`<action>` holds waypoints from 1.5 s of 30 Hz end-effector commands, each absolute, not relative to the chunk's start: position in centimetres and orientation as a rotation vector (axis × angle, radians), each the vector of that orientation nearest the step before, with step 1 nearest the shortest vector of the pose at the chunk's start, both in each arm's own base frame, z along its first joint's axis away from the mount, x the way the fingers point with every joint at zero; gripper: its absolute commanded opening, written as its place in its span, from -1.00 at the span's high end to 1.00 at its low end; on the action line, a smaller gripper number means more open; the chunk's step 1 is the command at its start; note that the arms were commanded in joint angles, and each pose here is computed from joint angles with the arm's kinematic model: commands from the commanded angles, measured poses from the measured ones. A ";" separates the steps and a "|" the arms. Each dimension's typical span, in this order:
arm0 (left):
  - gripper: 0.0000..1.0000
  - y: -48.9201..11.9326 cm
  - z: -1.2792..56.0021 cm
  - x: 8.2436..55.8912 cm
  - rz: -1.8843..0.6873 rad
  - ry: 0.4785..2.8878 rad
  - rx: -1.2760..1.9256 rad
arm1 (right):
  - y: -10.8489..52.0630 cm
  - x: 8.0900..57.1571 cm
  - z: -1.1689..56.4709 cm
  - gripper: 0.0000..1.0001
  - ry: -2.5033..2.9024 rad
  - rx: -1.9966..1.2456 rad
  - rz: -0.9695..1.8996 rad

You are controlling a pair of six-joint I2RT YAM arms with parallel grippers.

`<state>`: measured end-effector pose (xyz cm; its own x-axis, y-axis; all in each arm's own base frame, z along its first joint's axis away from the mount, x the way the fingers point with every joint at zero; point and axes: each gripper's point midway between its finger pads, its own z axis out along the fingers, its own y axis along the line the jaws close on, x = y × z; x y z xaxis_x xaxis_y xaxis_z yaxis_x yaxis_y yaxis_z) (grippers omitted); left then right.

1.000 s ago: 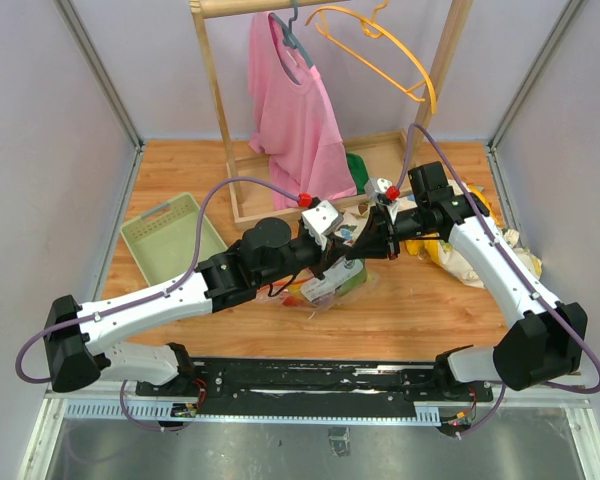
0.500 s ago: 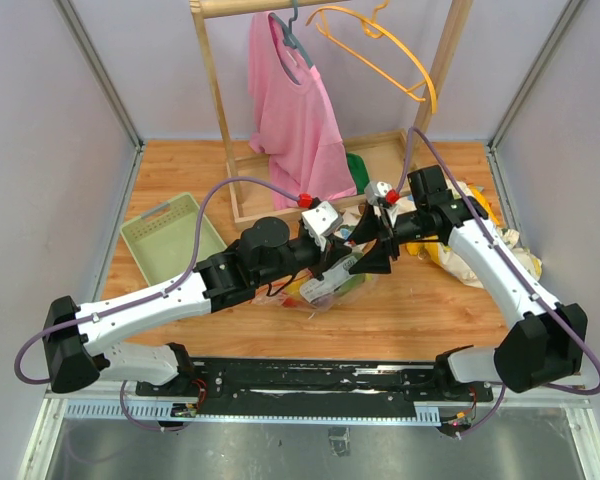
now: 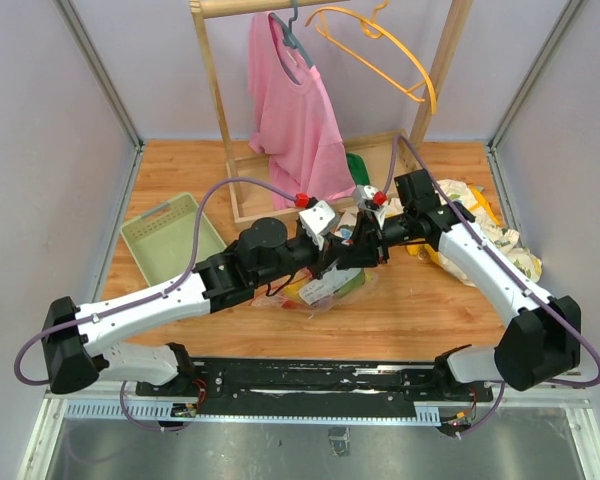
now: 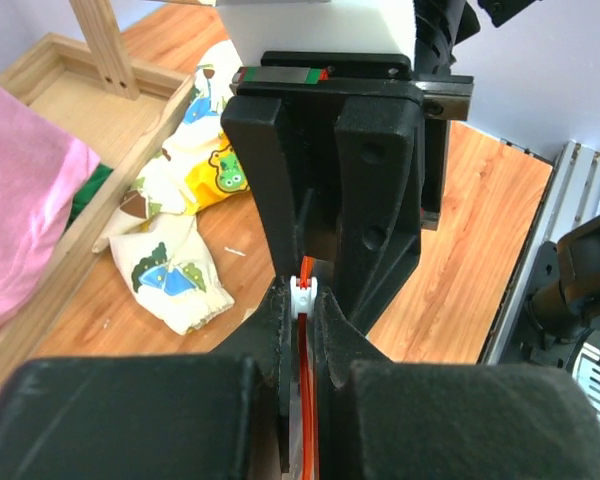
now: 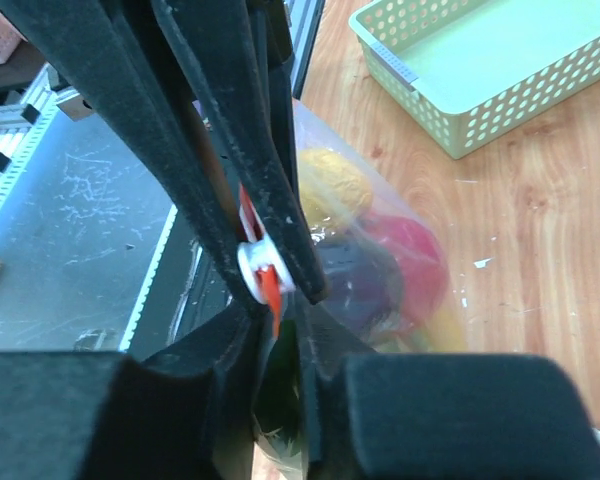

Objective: Open the zip-top bag and remove the fake food
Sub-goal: Unzip the zipper food storage bag at the center of the board.

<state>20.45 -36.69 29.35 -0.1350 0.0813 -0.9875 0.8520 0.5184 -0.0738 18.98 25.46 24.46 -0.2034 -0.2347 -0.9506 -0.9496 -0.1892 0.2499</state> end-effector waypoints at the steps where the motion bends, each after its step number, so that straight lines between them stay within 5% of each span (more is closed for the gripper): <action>1: 0.99 -36.1 31.8 20.2 -0.845 1.508 0.774 | 25.8 18.5 25.0 0.82 1.399 -1.424 1.480; 4: 0.99 -35.5 31.8 20.2 -0.832 1.508 0.759 | 25.4 19.0 25.3 0.98 1.401 -1.408 1.468; 25: 1.00 -35.8 30.9 20.8 -0.887 1.656 0.625 | 24.8 21.1 27.0 0.98 1.454 -1.360 1.384; 45: 0.92 -35.4 30.7 23.7 -0.684 1.704 0.668 | 23.0 22.8 29.2 0.98 1.473 -1.296 1.298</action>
<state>23.02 -36.33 31.02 -0.2143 0.0552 -0.9752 0.7539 0.6442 -0.1292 21.99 23.77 27.38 -0.2571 -0.2123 -0.9428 -0.9588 -0.0664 0.2764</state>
